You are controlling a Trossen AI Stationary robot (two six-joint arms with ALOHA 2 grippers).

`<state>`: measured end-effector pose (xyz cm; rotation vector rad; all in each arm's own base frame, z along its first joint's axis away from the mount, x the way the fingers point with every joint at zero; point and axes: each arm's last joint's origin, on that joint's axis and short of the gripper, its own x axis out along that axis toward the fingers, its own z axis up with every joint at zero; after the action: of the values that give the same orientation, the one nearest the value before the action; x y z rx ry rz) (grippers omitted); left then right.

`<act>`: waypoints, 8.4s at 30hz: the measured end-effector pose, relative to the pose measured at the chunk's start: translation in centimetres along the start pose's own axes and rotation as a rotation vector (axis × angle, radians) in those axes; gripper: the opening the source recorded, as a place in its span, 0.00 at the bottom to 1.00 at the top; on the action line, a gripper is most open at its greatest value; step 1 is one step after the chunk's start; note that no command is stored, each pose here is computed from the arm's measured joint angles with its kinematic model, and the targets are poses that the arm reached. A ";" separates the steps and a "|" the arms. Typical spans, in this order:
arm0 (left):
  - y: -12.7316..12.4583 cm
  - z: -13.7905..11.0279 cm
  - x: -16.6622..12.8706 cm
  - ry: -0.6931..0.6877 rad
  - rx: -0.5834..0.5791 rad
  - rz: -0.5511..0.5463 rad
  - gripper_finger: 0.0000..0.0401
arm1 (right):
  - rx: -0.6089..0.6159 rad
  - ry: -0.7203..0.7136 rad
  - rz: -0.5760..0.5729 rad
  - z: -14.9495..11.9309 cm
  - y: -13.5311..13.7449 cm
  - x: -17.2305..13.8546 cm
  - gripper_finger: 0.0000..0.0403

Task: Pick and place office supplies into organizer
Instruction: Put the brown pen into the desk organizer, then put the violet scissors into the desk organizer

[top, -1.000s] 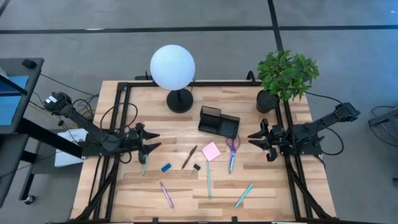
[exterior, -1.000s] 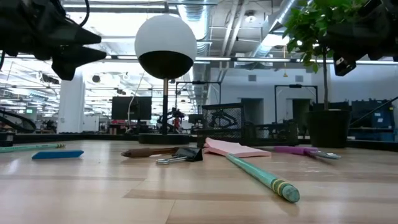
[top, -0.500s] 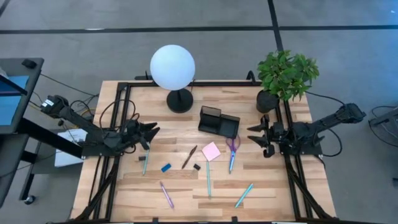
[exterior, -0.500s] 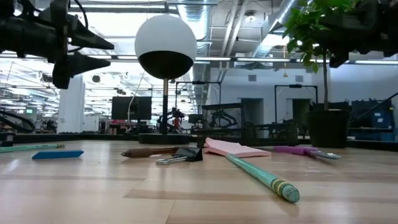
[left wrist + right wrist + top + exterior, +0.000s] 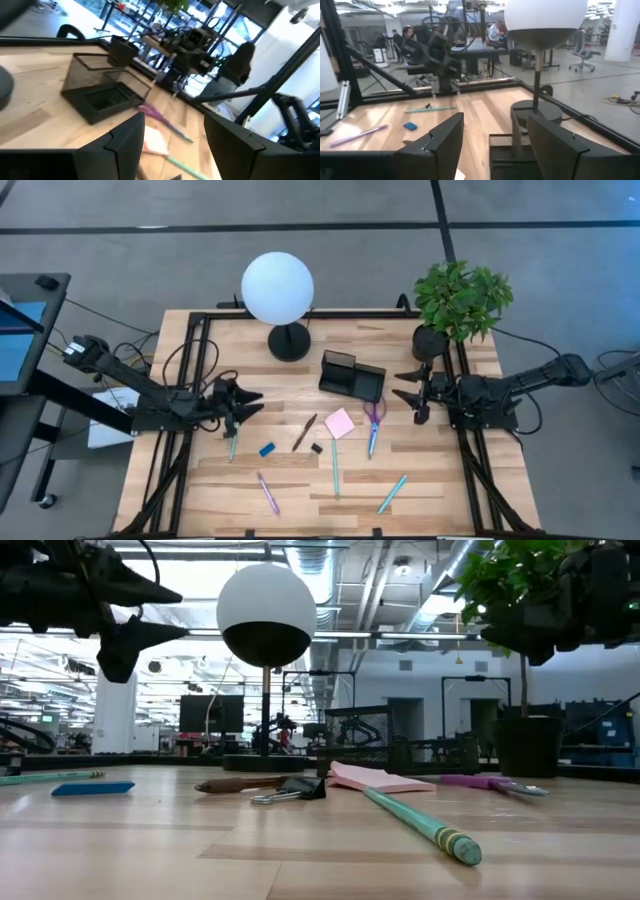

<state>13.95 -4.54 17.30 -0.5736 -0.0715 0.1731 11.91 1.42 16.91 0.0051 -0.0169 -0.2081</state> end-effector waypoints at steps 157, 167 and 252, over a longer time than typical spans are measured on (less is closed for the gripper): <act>3.7 2.9 23.2 0.854 0.105 0.833 0.29 | 0.179 0.332 -0.013 -3.4 0.0 0.2 0.40; 6.1 -1.3 24.5 0.892 0.101 0.902 0.30 | 0.171 0.351 -0.016 -3.6 0.0 0.2 0.39; 6.5 3.5 28.8 0.046 0.588 0.366 0.30 | 0.194 0.374 -0.029 -3.9 -0.1 0.1 0.39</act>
<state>40.93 7.96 17.24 0.0027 0.1291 0.5167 12.07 1.34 13.06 0.2371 0.3362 -0.2315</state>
